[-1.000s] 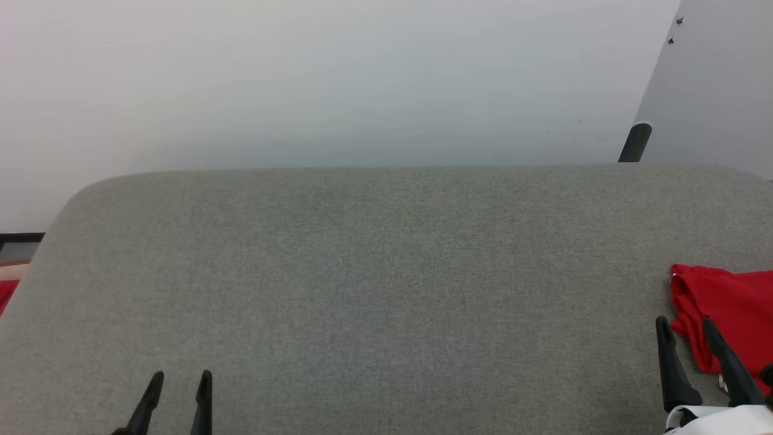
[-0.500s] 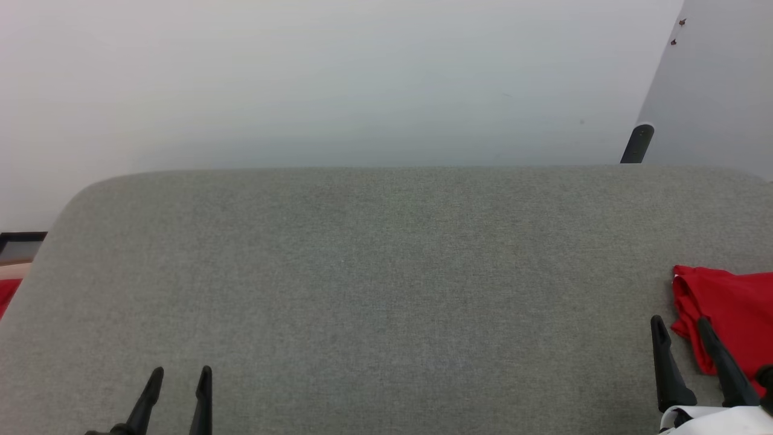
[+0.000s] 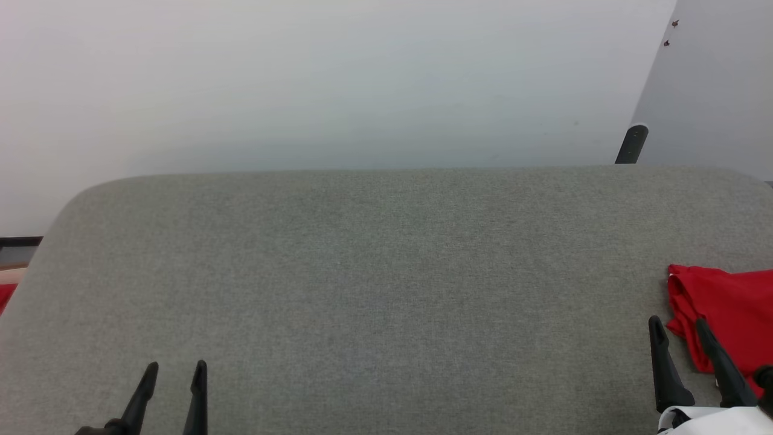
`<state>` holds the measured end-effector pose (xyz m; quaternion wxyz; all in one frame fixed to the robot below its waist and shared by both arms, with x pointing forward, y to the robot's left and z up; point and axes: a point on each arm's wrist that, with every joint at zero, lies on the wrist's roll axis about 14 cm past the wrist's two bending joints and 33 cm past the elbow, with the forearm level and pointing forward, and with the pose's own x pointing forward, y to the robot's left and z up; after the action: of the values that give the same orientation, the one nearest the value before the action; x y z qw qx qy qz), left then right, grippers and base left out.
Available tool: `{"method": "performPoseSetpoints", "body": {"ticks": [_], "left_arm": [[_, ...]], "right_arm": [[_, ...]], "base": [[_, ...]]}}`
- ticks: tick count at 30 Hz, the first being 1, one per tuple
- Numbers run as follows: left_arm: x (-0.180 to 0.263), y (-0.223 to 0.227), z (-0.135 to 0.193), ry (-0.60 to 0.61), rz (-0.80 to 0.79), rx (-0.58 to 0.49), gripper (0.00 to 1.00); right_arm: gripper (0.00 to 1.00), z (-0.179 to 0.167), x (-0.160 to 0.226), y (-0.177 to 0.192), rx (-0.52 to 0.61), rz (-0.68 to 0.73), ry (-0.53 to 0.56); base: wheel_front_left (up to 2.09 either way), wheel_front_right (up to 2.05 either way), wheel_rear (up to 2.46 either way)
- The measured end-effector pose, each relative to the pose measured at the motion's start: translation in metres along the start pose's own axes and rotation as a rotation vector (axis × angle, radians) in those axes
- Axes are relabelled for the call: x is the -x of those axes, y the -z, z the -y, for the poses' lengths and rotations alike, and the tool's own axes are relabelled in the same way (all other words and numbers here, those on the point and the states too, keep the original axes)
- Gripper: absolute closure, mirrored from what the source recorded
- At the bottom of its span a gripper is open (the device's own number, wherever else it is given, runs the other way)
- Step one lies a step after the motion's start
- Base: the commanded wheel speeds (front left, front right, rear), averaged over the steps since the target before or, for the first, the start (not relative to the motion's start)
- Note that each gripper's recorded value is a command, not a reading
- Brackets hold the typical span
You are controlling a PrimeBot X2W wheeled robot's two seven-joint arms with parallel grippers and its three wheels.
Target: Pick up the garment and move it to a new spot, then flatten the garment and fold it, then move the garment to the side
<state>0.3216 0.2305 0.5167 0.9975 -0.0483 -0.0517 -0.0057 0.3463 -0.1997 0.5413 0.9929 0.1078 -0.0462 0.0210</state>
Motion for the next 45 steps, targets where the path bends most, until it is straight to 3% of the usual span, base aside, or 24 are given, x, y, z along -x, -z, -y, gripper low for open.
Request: {"method": "performPoseSetpoints", "body": {"ticks": [4,5,13,45], "left_arm": [[-0.001,-0.002,-0.002,-0.006,0.005,-0.01,0.0],[-0.001,-0.001,-0.002,-0.011,0.002,-0.011,1.0],[0.008,0.028,0.001,-0.043,-0.091,0.076,1.0],[-0.016,0.032,0.0,-0.141,-0.109,0.587,1.0]], "right_arm": [[0.0,-0.001,0.0,0.0,-0.001,-0.001,-0.002],[1.0,-0.001,0.001,0.001,-0.001,-0.003,-0.002],[1.0,0.005,0.008,0.028,-0.066,-0.087,0.031],[1.0,0.01,-0.005,0.036,-0.541,-0.094,0.083]], "base": [[0.0,0.0,0.0],[0.0,0.0,0.0],[0.0,0.0,0.0],[0.0,0.0,0.0]]}}
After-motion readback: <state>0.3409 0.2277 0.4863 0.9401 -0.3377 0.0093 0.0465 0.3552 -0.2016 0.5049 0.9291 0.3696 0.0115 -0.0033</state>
